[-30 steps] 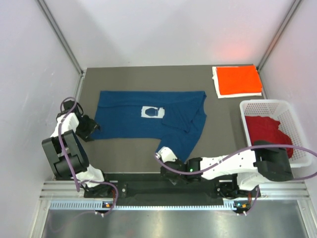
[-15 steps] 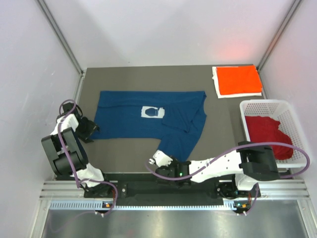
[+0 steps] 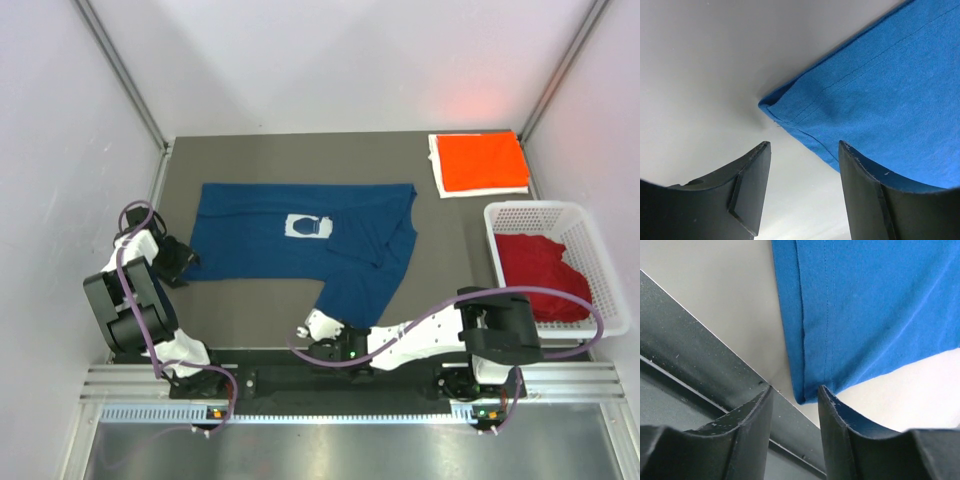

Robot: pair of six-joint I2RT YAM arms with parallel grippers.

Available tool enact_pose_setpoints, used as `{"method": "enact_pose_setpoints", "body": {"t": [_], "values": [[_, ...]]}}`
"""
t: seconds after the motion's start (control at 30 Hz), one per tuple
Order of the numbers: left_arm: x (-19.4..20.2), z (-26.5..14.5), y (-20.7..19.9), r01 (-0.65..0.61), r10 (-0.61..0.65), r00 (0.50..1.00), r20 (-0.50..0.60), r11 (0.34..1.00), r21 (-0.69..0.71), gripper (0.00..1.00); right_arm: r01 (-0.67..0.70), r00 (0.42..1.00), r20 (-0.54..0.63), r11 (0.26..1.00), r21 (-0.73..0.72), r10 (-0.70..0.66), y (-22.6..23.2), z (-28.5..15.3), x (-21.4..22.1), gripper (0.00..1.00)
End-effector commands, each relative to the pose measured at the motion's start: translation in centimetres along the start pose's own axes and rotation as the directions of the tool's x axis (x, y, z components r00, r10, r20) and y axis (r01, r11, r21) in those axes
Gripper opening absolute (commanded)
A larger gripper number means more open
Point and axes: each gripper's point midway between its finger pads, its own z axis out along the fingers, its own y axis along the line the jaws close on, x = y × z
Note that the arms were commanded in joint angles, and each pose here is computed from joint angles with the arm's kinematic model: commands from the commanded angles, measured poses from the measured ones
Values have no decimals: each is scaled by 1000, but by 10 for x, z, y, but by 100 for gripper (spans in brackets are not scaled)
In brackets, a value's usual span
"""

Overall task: Fold and stack the t-shirts
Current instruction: Fold the tshirt

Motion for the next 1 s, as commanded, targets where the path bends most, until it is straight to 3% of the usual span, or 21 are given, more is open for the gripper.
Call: {"method": "enact_pose_setpoints", "body": {"t": [0.0,0.1,0.13,0.2,0.37,0.57,0.97], "values": [[-17,-6,-7,5,-6,998,56,1000,23,61,-5,1000,22,1000,14,5,-3,-6,-11,36],[-16,-7,-5,4,-5,998,62,1000,13,61,-13,1000,18,1000,11,13,-4,-6,-9,21],[-18,-8,0,6,-5,997,75,1000,-13,61,-13,1000,21,1000,7,13,-4,-7,-10,9],[-23,-14,4,-3,6,994,113,1000,-30,61,-21,999,26,1000,3,21,-4,-8,-11,0],[-32,-31,7,-8,17,983,180,999,-49,62,-62,997,54,998,-21,63,-5,-15,-21,0],[-7,-17,4,15,-16,996,92,1000,9,66,-160,982,83,984,-79,167,-15,-24,-34,0],[-7,-4,30,67,-53,992,116,991,-113,72,-262,942,160,944,-200,296,-52,-43,-50,0]]}}
